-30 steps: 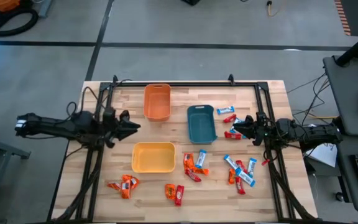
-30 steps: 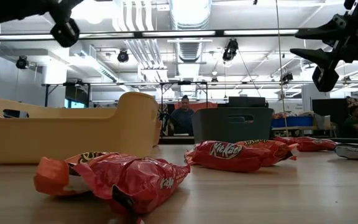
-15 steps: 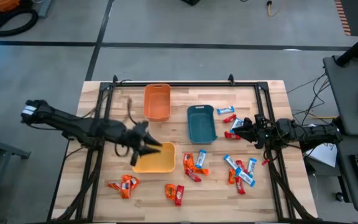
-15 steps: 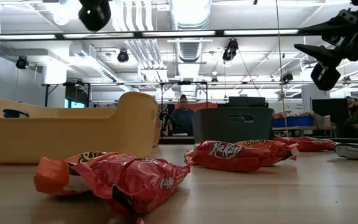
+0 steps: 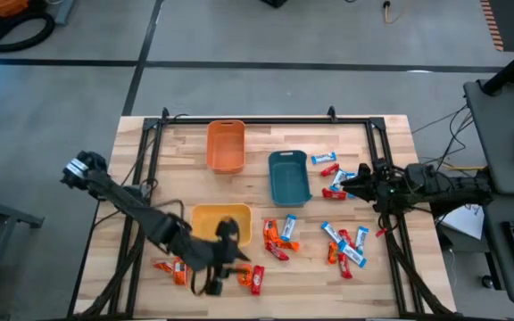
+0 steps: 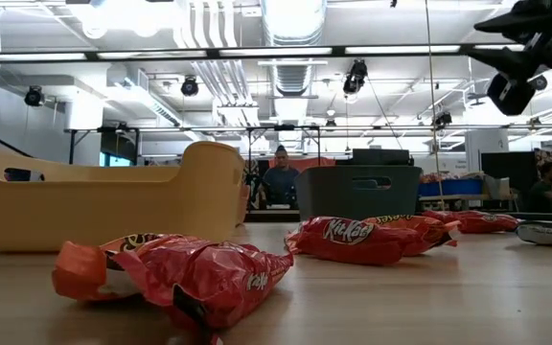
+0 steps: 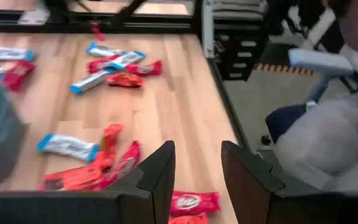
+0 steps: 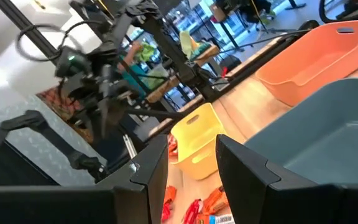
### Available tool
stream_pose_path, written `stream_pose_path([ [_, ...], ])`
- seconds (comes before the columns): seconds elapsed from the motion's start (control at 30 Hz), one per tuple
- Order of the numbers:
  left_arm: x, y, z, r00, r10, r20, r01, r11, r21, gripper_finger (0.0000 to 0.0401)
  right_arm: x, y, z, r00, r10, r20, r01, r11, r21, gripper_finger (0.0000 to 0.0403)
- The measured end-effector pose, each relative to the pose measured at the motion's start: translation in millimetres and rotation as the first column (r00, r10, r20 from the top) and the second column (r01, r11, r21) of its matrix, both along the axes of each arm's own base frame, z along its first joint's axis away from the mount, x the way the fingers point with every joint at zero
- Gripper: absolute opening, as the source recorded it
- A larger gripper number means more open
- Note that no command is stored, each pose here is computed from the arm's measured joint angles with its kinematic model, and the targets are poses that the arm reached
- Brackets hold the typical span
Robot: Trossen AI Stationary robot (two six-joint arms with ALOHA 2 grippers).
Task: Organize candy in baskets
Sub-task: Put the red chocolate into the orange bin
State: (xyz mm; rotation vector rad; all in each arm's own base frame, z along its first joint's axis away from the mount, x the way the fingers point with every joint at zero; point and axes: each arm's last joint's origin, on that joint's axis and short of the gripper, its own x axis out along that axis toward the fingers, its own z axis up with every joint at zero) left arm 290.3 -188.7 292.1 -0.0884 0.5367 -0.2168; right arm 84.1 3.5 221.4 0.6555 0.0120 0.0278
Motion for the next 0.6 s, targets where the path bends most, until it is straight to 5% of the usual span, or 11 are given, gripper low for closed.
stream_pose_path([
  [0.6, 47.5, -46.3, -64.4, 0.988, -0.033, -0.151, 0.052, 0.991, 0.124, 0.0115, 18.1, 1.5, 35.5, 0.952, 0.018, -0.306, -0.025, 1.000, -0.019, 0.0127],
])
